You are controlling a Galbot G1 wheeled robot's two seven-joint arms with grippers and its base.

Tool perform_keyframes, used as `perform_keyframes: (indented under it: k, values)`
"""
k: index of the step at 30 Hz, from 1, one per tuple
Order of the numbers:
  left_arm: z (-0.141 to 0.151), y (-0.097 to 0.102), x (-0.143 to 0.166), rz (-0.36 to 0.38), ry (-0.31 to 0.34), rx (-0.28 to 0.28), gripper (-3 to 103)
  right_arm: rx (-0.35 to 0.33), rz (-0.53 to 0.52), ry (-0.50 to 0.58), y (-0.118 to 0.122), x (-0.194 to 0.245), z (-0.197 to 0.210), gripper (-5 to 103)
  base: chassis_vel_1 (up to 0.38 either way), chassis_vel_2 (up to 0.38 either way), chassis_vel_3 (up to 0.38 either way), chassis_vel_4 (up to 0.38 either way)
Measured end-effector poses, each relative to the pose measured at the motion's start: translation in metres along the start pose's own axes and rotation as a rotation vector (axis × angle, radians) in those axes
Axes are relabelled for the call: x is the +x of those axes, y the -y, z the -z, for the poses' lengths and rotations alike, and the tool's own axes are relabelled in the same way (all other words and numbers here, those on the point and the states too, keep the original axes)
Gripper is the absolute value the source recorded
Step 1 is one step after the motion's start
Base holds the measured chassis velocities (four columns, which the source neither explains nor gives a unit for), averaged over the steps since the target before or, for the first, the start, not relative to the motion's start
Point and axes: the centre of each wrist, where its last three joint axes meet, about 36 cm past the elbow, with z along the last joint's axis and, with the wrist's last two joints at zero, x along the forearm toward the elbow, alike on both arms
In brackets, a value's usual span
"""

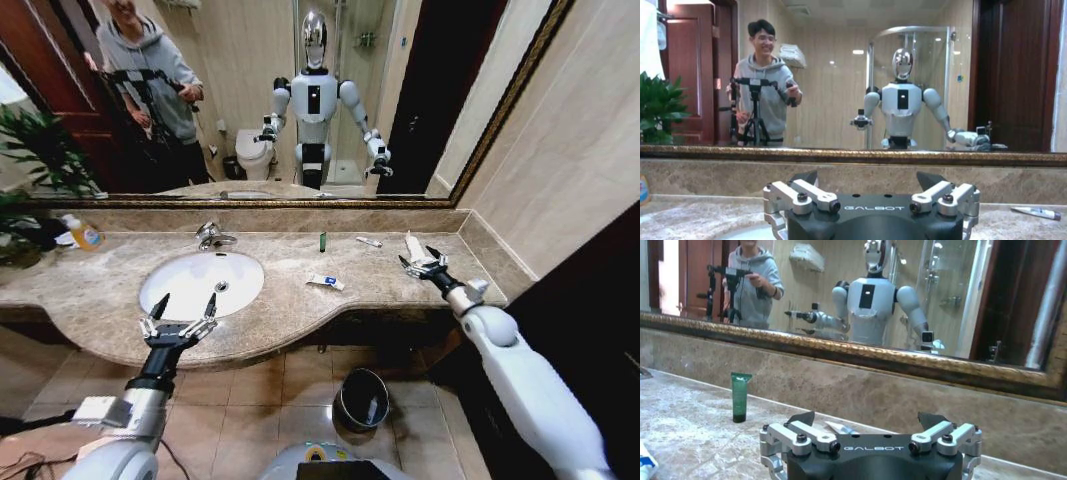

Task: Pick up the trash from the sink and place it in the trash bin.

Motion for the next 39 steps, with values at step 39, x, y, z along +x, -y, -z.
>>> perform_keyframes:
  k: [39]
  values:
    - [0.000, 0.000, 0.000, 0.000, 0.000, 0.000, 100, 0.016, -0.362, -0.253, 0.033, -0.121, -0.046, 100, 0.000, 0.000, 0.000, 0.000]
